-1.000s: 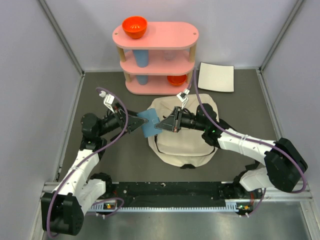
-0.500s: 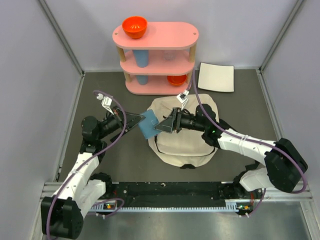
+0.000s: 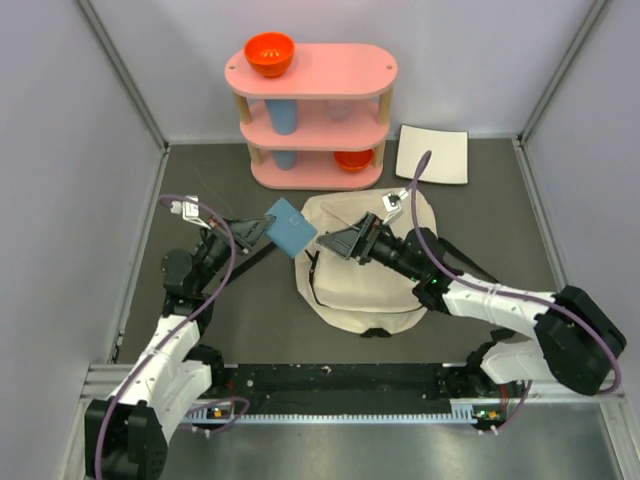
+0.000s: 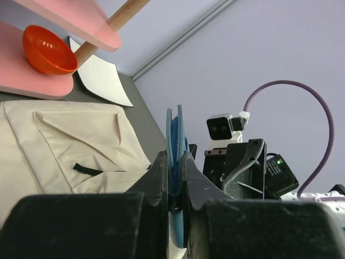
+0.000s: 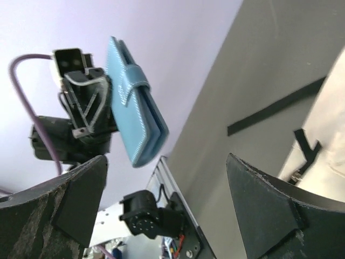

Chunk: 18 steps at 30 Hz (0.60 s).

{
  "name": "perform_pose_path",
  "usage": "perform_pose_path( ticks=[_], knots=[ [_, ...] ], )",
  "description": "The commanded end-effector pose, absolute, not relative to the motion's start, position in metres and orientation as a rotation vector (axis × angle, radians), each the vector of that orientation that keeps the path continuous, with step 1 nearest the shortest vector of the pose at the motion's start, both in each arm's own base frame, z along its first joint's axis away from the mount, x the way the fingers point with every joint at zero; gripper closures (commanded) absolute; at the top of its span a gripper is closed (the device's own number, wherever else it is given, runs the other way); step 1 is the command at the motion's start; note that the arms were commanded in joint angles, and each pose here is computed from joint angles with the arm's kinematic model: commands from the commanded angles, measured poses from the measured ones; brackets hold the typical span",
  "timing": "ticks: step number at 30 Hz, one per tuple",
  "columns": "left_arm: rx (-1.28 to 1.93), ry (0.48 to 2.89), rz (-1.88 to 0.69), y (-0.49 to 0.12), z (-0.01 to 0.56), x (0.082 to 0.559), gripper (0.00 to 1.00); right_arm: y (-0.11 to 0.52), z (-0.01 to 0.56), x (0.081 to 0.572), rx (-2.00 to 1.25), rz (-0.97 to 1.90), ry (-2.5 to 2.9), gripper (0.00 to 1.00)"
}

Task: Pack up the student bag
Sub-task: Pick up the personal item from the center of the board.

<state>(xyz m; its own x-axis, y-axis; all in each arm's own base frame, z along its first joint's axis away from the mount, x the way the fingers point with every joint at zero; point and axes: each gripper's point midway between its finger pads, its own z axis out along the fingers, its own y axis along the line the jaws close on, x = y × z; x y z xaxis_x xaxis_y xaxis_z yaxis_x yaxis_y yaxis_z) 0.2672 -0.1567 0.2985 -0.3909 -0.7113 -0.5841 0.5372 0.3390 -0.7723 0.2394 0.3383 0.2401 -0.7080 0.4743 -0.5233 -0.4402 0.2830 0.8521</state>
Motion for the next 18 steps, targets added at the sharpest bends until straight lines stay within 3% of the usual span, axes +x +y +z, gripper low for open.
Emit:
perform_pose_path(
  ticks=[1, 7, 18],
  knots=[
    [-0.158, 1.31, -1.412, -0.154, 0.32, 0.259, 1.0, 0.351, 0.283, 0.232, 0.028, 1.736, 1.584, 0.09],
    [-0.119, 1.321, -1.463, -0.162, 0.313, 0.256, 1.0, 0.371, 0.279, 0.229, 0.008, 1.887, 1.559, 0.11],
    [-0.092, 1.362, -1.503, -0.171, 0.3, 0.257, 1.0, 0.378, 0.288, 0.226, -0.022, 1.977, 1.49, 0.23]
  ],
)
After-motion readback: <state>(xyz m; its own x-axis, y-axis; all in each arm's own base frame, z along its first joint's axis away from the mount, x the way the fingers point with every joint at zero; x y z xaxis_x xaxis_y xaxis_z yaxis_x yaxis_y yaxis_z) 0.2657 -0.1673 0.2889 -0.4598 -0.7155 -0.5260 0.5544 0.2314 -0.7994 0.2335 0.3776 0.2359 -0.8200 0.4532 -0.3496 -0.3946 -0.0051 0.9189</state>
